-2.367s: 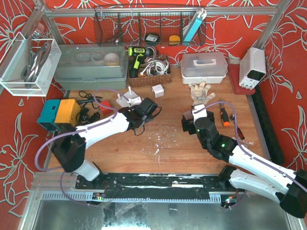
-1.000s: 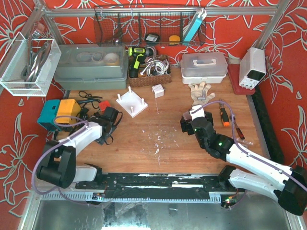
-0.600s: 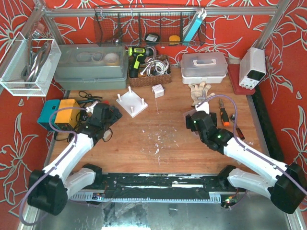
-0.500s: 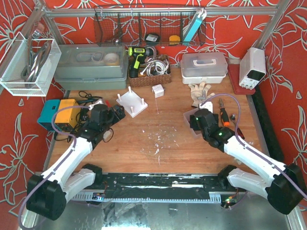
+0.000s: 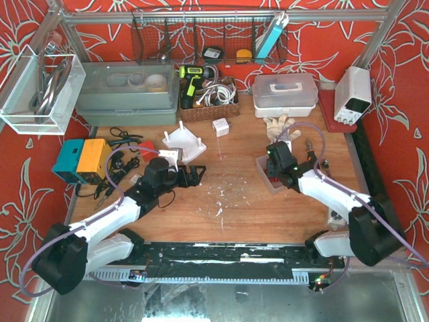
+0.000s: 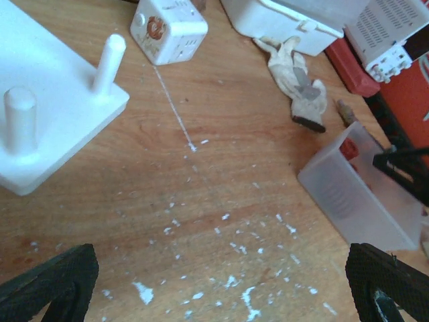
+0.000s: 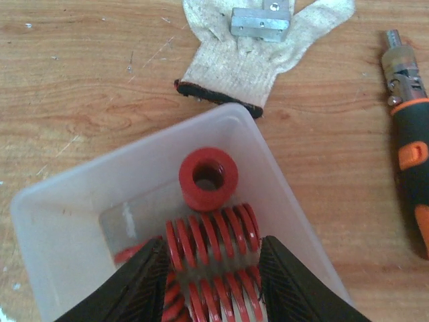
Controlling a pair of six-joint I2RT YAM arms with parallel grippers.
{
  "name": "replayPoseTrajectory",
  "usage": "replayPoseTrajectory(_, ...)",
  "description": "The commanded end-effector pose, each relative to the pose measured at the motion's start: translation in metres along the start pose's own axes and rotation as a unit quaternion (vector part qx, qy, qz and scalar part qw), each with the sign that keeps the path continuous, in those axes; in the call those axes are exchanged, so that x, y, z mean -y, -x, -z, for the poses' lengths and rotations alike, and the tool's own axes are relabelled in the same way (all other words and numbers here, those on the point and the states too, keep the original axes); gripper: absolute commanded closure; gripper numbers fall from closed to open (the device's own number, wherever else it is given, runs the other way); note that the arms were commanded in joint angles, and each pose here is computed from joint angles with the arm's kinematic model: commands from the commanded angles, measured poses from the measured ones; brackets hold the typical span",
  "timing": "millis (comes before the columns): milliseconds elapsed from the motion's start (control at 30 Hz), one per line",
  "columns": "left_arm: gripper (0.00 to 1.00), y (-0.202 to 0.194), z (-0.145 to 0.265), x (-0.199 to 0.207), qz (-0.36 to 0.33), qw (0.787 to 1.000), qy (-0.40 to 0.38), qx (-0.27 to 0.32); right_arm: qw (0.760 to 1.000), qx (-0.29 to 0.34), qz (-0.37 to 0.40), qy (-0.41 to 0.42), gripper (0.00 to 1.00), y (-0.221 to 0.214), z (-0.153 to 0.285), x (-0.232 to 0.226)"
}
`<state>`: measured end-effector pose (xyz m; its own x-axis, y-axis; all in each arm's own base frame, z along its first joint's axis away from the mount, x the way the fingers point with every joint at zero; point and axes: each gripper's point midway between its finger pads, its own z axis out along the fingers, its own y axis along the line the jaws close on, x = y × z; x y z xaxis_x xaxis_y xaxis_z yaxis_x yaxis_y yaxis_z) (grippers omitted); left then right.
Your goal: Install the large spring
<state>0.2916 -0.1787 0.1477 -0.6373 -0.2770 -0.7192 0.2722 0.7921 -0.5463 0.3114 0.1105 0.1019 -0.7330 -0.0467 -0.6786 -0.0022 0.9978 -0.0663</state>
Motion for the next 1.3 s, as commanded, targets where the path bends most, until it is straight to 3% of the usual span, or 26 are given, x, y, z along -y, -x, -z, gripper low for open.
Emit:
replayPoseTrajectory(0, 0.0, 0.003, 0.003, 0.006, -0.043, 0.998, -0.033, 0.041, 1.0, -0.006, -0.013, -0.005, 0.58, 0.014, -0.015, -0.006)
replayPoseTrajectory(500, 0.0, 0.003, 0.012, 0.004, -0.065, 0.996, -0.032, 0.061, 0.998, -0.016, -0.018, -0.059, 0.57, 0.01, -0.066, -0.001)
replayPoseTrajectory(933, 0.0, 0.002, 0.011, 0.004, -0.067, 0.996, -0.03, 0.059, 0.997, 0.006, -0.001, -0.077, 0.54, 0.013, -0.076, 0.003)
replayPoseTrajectory(1267, 0.0, 0.003, 0.012, 0.004, -0.07, 0.995, -0.025, 0.062, 0.997, 0.016, 0.007, -0.074, 0.76, 0.018, -0.07, 0.004)
